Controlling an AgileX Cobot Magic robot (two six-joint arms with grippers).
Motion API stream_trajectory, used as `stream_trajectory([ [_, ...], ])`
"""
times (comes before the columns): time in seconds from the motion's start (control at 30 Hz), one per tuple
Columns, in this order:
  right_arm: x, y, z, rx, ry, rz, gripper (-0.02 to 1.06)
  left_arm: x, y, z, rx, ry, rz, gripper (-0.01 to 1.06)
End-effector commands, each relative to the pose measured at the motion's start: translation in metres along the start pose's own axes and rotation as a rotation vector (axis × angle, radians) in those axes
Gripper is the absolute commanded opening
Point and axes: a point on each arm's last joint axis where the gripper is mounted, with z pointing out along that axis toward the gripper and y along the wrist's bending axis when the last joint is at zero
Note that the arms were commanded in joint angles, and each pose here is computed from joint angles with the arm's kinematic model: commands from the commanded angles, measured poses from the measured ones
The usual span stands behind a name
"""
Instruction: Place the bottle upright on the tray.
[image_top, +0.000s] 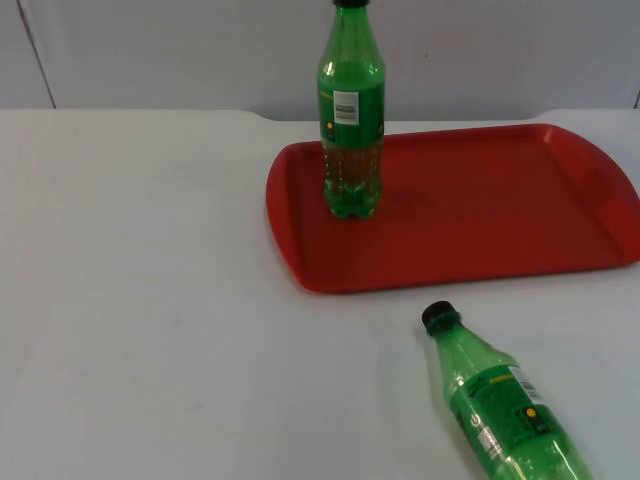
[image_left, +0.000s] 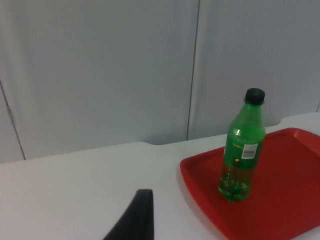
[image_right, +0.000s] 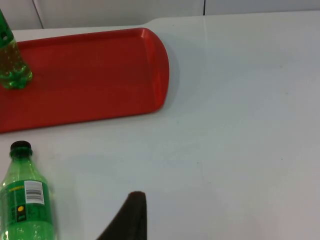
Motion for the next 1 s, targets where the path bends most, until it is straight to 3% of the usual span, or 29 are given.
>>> stream_trajectory([
  [0.0,0.001,0.000,0.001,0.004,0.002,0.000,1.05,0.009,-0.003,-0.014,0.020,-0.007,-0.012,1.05],
  [0.63,0.001,0.000,0.001,0.004,0.002,0.000,1.05,0.051,-0.014,-0.095,0.052,-0.013,0.088,1.05],
  [0.97,0.001,0.000,0.001,0.004,0.000,0.002,1.05,0.083,-0.009,-0.082,0.032,0.198,0.086,1.05],
])
